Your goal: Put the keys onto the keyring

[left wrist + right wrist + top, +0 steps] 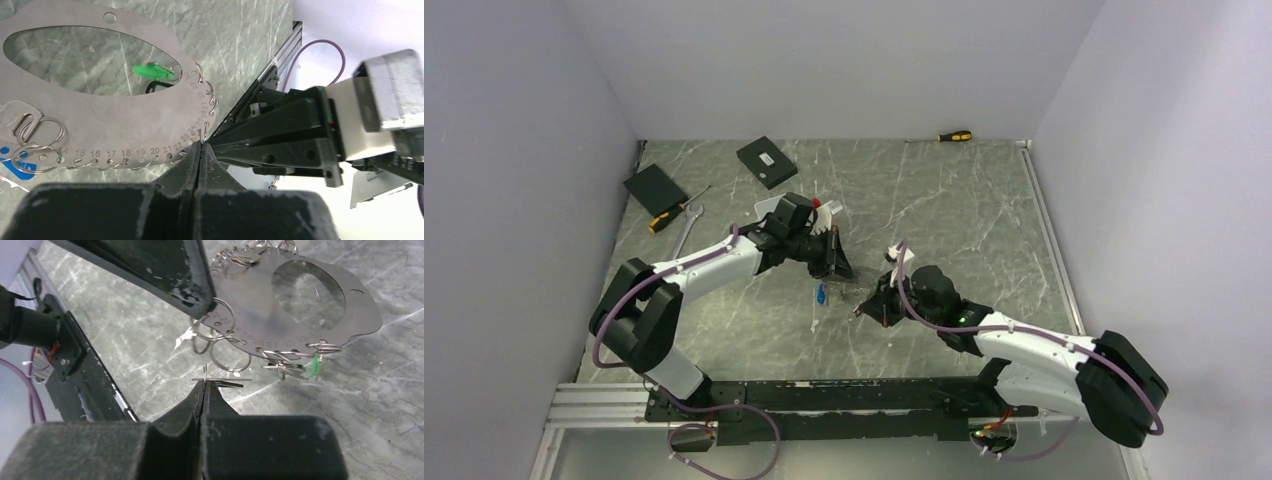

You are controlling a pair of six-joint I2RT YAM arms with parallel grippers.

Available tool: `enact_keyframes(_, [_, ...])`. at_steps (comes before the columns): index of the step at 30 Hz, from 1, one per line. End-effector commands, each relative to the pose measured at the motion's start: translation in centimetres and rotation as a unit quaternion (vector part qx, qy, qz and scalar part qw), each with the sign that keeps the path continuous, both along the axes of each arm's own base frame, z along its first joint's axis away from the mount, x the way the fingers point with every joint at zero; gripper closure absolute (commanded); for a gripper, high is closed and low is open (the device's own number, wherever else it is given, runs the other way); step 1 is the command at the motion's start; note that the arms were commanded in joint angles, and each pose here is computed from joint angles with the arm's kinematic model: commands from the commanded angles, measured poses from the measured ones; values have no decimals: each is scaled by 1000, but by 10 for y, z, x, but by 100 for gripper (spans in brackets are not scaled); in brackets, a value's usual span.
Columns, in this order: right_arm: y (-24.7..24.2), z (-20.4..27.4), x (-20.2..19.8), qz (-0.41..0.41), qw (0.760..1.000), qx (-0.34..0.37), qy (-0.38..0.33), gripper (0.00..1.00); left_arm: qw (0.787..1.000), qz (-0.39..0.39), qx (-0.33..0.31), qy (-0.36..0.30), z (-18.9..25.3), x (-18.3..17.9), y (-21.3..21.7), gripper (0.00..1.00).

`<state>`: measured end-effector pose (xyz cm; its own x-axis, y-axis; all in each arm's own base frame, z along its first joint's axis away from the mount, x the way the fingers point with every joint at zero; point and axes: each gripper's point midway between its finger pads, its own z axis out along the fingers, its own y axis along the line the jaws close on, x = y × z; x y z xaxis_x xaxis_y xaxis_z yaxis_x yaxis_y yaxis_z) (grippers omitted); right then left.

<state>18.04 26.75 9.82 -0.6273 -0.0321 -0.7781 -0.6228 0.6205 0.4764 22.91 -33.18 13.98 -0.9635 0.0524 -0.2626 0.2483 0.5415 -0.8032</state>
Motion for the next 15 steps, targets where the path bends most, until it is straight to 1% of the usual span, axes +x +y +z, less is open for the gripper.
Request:
enact_keyframes(1, [10, 16, 17, -4, 999, 21, -44, 100, 999, -21, -46, -3, 39, -6, -9, 100])
enact_keyframes(4, [1, 17, 25, -35, 998, 12, -59, 100, 999, -26, -44, 4, 48, -11, -7, 100])
enact_keyframes(8, [-8, 31, 36, -62, 994, 8, -94, 100, 999, -28, -19, 1, 47, -15, 2, 100])
enact_keyframes(15, [-16, 71, 46, -94, 985, 35, -142, 100, 999, -28, -20, 14, 38, -16, 0, 100])
